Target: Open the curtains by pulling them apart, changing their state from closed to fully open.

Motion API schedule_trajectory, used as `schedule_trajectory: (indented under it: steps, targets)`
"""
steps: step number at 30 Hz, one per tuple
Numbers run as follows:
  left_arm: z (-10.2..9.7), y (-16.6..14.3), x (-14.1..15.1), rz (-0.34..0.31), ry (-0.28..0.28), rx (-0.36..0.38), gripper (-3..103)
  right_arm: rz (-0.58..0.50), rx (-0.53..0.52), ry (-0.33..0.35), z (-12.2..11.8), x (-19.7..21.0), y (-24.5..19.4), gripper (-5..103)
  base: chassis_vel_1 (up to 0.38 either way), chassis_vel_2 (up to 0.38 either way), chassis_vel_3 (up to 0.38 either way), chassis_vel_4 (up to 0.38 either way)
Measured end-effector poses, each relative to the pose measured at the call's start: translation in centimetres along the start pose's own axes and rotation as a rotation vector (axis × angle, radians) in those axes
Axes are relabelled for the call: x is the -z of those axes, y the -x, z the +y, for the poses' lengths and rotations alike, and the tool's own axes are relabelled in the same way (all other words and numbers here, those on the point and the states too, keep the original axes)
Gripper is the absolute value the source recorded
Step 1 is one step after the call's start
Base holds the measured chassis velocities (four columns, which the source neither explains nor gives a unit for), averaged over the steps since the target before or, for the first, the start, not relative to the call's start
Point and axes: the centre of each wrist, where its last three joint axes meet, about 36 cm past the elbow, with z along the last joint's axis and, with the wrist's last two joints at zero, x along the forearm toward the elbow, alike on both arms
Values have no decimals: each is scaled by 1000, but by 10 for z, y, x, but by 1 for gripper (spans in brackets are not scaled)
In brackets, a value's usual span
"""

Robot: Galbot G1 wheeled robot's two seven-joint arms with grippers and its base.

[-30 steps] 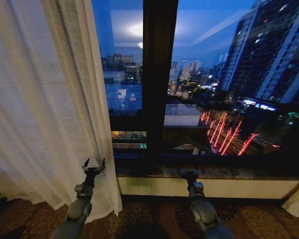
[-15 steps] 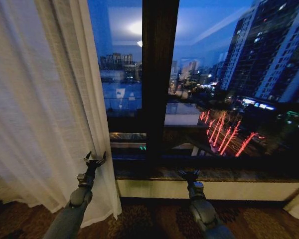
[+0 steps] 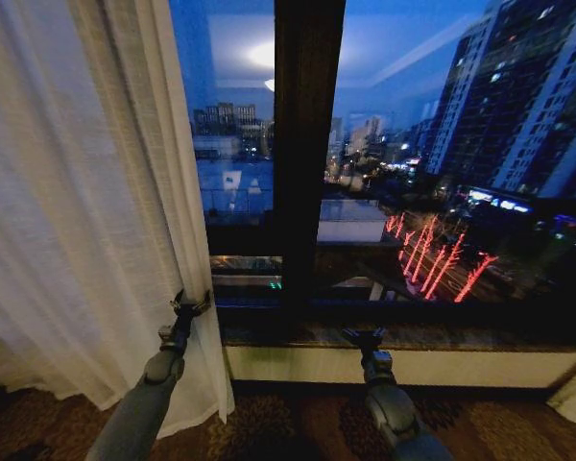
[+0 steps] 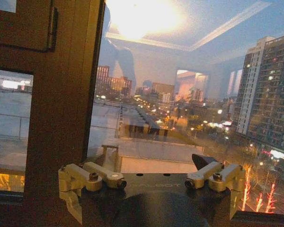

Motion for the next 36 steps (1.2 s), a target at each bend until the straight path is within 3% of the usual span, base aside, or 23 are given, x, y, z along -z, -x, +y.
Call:
schedule_trajectory:
  steps: [11, 28, 36]
  targets:
    - [5, 19, -2, -4, -21, -22, 101, 0, 0, 0, 0, 0, 0, 100, 0, 0, 0, 0]
    - [16, 23, -12, -16, -25, -13, 39, 0, 0, 0, 0, 0, 0, 100, 0, 0, 0, 0]
    - [38, 16, -8, -18, -9, 13, 11, 0, 0, 0, 0, 0, 0, 100, 0, 0, 0, 0]
